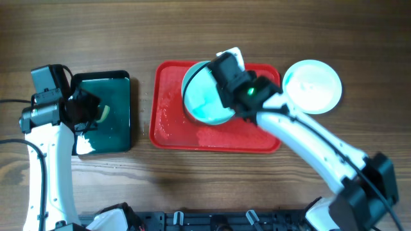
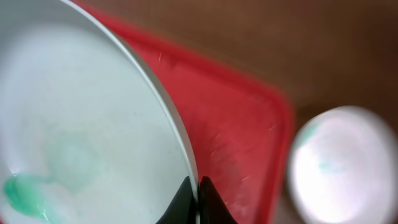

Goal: Clean dirty plates on tray and stack at the side
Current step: 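Lift the last plate with the right gripper and stack it on the side pile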

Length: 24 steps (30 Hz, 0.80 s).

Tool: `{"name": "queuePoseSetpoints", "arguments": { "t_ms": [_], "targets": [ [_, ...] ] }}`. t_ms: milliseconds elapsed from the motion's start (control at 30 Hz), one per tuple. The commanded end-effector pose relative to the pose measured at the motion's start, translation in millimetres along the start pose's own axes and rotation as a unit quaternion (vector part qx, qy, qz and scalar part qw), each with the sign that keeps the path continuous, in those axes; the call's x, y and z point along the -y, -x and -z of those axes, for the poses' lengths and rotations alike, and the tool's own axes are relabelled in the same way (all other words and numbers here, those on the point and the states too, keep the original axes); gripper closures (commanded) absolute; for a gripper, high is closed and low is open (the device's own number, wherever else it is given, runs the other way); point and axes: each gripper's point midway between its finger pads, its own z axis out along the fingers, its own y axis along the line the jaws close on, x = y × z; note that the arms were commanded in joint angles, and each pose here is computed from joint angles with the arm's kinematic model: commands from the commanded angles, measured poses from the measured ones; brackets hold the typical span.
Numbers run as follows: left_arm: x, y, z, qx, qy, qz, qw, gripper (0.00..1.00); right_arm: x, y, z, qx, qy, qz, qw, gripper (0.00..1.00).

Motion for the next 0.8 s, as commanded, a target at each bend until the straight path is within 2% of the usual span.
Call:
{"name": "queuePoseSetpoints", "arguments": {
  "t_ms": [0, 167, 233, 300, 467, 500, 533, 567, 633, 733, 767],
  "targets": [
    [-0.2, -3.1, -2.7, -0.008, -0.001, 0.005, 1.0, 0.96, 26.8, 27.4, 46.3, 0.09, -0.192, 0.082, 0.974, 0.96],
    [-0.2, -3.2, -2.7, -0.008, -0.001, 0.005, 1.0, 0.96, 8.7, 61.1, 102.5, 0.16, -0.298, 0.198, 0.92, 0.96],
    [0.6, -4.0, -2.7, -0.01, -0.004, 0.005, 1.0, 0.96, 6.2, 75.3, 122.7, 0.173, -0.332, 0.217, 0.901, 0.96],
    [0.6, -4.0, -2.7, -0.01, -0.004, 0.005, 1.0, 0.96, 1.6, 87.2, 135.9, 0.187, -0.34, 0.221, 0.895, 0.96],
    [0.7, -4.1, -2.7, -0.01, -0.004, 0.005, 1.0, 0.96, -6.7, 87.8, 132.0, 0.217, -0.309, 0.169, 0.91, 0.96],
    [0.7, -4.1, -2.7, -0.01, -0.004, 0.005, 1.0, 0.96, -18.3, 80.9, 117.7, 0.221, -0.269, 0.172, 0.922, 0.96],
    [0.6, -4.1, -2.7, -0.01, -0.004, 0.005, 1.0, 0.96, -37.0, 66.9, 96.3, 0.211, -0.192, 0.168, 0.944, 0.96],
    [0.6, -4.1, -2.7, -0.01, -0.004, 0.005, 1.0, 0.96, -52.0, 49.0, 71.9, 0.18, -0.098, 0.124, 0.971, 0.96],
    [0.6, -4.1, -2.7, -0.01, -0.004, 0.005, 1.0, 0.96, -52.0, 26.9, 31.8, 0.095, 0.03, -0.004, 0.995, 0.96],
    [-0.4, -5.2, -2.7, -0.013, -0.002, 0.005, 1.0, 0.96, 6.4, 16.4, -17.5, 0.005, 0.092, -0.162, 0.982, 0.96],
    [-0.6, -5.4, -2.6, -0.013, -0.001, 0.005, 1.0, 0.96, 49.8, 5.7, -37.9, -0.031, 0.094, -0.237, 0.967, 0.96]
  ]
}}
